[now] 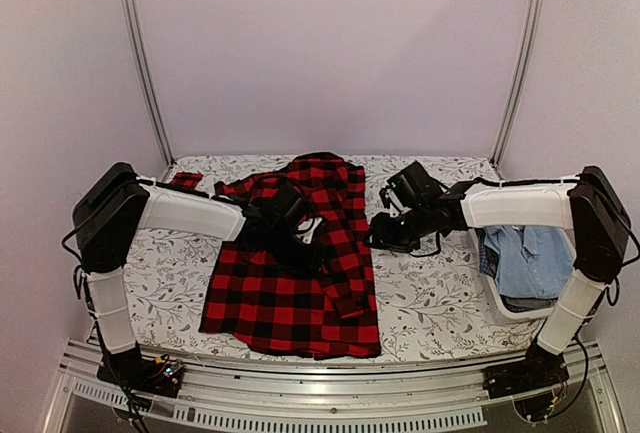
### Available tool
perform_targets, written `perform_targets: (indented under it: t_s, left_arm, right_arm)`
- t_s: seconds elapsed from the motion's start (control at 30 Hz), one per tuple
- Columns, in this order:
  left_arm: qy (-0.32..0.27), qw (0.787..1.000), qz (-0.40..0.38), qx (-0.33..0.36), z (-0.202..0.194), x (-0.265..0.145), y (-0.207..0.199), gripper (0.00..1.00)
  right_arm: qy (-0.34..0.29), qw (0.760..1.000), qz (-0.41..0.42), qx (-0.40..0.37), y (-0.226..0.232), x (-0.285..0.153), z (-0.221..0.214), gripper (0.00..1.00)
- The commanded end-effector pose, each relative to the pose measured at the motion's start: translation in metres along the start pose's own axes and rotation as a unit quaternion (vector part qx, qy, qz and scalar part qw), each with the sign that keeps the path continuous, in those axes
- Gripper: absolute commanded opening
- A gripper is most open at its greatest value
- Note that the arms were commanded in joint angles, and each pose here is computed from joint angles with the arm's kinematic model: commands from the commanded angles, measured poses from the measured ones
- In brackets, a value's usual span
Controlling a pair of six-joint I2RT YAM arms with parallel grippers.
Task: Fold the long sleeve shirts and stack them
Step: Smooth out the 1/3-folded shirt at the center of the board.
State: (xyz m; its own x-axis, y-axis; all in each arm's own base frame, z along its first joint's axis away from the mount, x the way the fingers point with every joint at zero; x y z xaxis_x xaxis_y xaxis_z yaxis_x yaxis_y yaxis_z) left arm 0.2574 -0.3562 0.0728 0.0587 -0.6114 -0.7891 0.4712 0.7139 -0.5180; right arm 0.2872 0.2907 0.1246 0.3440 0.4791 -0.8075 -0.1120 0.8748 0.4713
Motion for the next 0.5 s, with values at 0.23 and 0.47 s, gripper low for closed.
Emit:
perform_targets:
  t_s: [0.23, 0.47]
  left_arm:
    - [-0.068, 0.997, 0.039, 0.011, 0.017, -0.062, -0.018, 0.30]
    - [-0.070, 0.995, 0.066, -0.004, -0.003, -0.080, -0.006, 0.30]
  right_arm:
    - [-0.041, 0.999, 0.027, 0.001, -0.019, 0.047, 0.085, 0.40]
    - [-0.036, 0.999, 0.025, 0.001, -0.028, 0.083, 0.111, 0.38]
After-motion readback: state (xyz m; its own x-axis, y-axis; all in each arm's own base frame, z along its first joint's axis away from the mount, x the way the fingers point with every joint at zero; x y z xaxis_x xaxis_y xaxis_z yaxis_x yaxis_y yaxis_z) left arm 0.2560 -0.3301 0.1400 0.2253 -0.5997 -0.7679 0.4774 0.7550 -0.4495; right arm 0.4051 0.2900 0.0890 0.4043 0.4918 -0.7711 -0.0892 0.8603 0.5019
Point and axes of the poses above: each gripper's point midway between its finger pads, its own x axis out along the fingers, its own y axis along the line the jaws close on, z = x × y, the point moved 5 cm from there along -x, back along the fingers, and after that the axes turned 5 degrees about x, right-handed, at the moved point
